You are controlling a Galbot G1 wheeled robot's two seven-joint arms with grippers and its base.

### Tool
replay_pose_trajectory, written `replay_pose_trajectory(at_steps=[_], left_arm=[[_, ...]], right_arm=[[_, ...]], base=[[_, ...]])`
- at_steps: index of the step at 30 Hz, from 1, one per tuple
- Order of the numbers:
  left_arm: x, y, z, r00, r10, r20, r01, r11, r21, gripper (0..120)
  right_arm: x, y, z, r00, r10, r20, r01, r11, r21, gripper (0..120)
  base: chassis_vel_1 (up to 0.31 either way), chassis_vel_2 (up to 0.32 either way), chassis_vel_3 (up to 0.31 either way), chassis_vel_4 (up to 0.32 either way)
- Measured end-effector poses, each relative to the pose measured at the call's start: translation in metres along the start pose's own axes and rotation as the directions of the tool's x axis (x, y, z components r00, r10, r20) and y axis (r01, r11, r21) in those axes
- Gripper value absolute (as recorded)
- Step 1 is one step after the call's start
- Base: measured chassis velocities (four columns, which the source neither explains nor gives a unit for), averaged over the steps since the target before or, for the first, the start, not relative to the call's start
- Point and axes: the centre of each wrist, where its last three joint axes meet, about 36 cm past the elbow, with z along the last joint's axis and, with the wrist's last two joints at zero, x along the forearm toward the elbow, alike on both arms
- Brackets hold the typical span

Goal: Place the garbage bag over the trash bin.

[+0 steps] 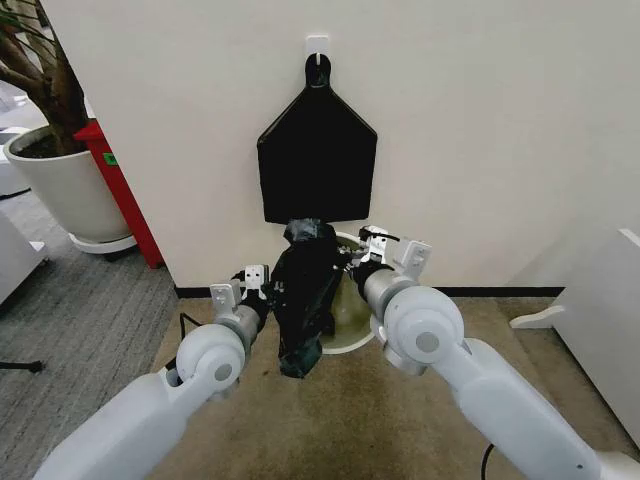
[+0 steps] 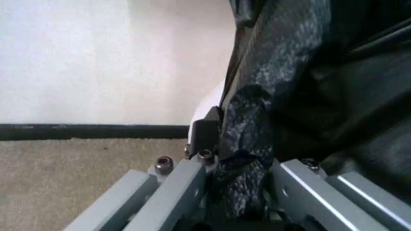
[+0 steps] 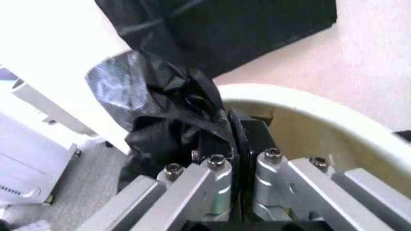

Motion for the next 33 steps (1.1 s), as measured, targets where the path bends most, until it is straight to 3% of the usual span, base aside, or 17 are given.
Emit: replay_pose_trajectory(at_steps=[6,14,24,33], left_arm=[[0.0,0.003,0.005,1.0,-0.013,-0.009,0.013,1.0,0.007,1],[0.013,0.006,0.015,1.0,-0.005,-0.011,0.005,0.999,0.036,1],[0.027,0.013,0.02,0.999,0.012,0.03,-0.014,0.996,0.091,1],[0.027,0.011,0.019,0.999,0.037,0.034,-0.042,0.985,0.167,1]], right_arm=[[0.007,-0.004,-0.007,1.0,0.01,0.026,-0.01,1.0,0.008,0],[-0.01,-0.033,-0.018,0.988,0.144,0.065,-0.147,0.988,0.043,0],[-0.008,-0.055,-0.023,0.963,0.266,-0.036,-0.261,0.96,0.102,0],[0.007,-0.062,-0.028,0.958,0.271,-0.095,-0.263,0.96,0.093,0]], base=[[0.0,0.0,0.0,0.0],[0.0,0.0,0.0,0.0],[0.0,0.0,0.0,0.0],[0.0,0.0,0.0,0.0]])
